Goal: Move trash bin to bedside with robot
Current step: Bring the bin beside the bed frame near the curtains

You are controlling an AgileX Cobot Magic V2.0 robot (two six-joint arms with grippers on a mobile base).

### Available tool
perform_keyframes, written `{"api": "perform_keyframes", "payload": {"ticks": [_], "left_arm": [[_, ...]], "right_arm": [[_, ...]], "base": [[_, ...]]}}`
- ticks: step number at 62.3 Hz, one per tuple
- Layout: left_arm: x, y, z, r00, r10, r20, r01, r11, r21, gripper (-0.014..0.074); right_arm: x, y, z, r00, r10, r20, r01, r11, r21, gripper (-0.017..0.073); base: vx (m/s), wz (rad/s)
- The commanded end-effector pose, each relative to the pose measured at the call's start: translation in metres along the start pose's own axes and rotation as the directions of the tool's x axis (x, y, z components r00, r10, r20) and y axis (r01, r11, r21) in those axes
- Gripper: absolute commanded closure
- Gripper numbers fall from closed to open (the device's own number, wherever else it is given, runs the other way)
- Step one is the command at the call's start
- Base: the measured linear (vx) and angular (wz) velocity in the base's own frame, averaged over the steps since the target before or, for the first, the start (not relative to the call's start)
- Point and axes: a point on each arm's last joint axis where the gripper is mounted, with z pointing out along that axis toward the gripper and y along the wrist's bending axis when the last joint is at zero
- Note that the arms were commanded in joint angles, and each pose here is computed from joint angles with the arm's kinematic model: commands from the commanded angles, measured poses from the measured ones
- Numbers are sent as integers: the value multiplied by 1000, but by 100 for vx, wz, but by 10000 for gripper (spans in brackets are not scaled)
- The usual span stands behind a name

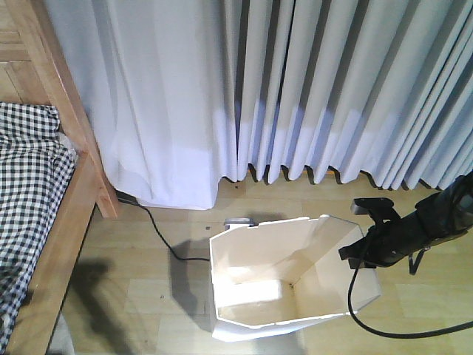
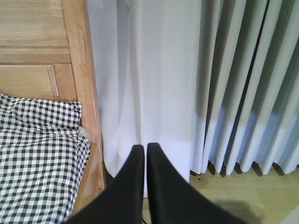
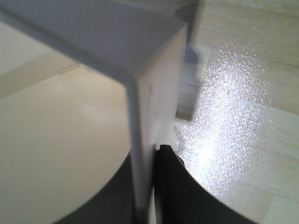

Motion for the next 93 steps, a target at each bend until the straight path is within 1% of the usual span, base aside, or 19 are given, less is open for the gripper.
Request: {"api": "perform_keyframes", "payload": {"ticks": [1,73,76,79,81,83,85,89,93], "left_arm": [[-1,0,0,998,-7,65,7,1000,4,600],[-1,0,0,998,-7,65,7,1000,4,600],[-1,0,0,998,-7,65,7,1000,4,600],[-1,0,0,998,-7,65,7,1000,4,600],[-1,0,0,998,-7,65,7,1000,4,600],[-1,0,0,998,-7,65,7,1000,4,600],[-1,0,0,998,-7,65,7,1000,4,600],[-1,0,0,998,-7,65,7,1000,4,600],[-1,0,0,998,-7,65,7,1000,4,600]], "right_arm": [[-20,17,-24,996,7,89,5,990,-140,566],[-20,16,-24,996,8,89,5,990,-138,566],[-20,14,-23,996,5,92,6,993,-116,566],[-21,10,-23,994,33,102,-25,997,-75,566],[-22,7,-23,990,77,115,-73,996,-41,566],[-23,4,-22,984,126,127,-124,992,-23,566],[-23,1,-22,979,152,132,-154,988,3,566],[-23,-5,-19,981,144,132,-153,986,62,566],[-25,-10,-15,988,102,117,-113,990,88,566]], "base": [[10,1],[2,0],[0,0],[0,0],[0,0],[0,0],[0,0],[0,0],[0,0]]}}
